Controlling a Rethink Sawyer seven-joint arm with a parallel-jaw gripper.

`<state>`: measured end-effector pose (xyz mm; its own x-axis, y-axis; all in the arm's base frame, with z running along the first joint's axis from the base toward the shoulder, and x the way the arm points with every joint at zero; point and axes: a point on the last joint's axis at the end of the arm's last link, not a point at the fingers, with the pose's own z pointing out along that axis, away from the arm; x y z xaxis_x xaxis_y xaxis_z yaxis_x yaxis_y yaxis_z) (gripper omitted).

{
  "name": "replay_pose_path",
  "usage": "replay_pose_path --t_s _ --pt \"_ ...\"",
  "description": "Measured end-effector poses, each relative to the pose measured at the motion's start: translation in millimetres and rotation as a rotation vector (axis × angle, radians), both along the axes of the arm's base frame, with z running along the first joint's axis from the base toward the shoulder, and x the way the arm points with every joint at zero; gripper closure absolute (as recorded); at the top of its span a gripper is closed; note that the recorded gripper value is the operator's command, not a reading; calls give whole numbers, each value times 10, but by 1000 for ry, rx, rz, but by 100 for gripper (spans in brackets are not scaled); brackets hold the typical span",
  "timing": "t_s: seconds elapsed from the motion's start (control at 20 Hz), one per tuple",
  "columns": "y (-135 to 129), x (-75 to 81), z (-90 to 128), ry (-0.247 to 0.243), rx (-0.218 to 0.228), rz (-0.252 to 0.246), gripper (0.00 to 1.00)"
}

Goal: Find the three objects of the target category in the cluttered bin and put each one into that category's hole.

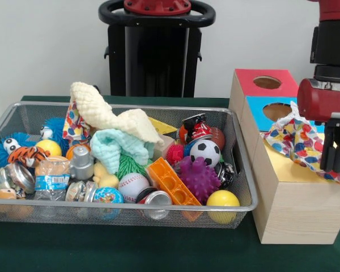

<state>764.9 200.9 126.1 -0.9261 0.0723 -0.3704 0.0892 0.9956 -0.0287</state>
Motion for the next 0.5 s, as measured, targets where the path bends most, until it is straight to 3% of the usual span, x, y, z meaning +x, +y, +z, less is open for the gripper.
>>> replay_pose_path --t_s 0.5 --pt "92 -82 -41 12 -5 12 100"
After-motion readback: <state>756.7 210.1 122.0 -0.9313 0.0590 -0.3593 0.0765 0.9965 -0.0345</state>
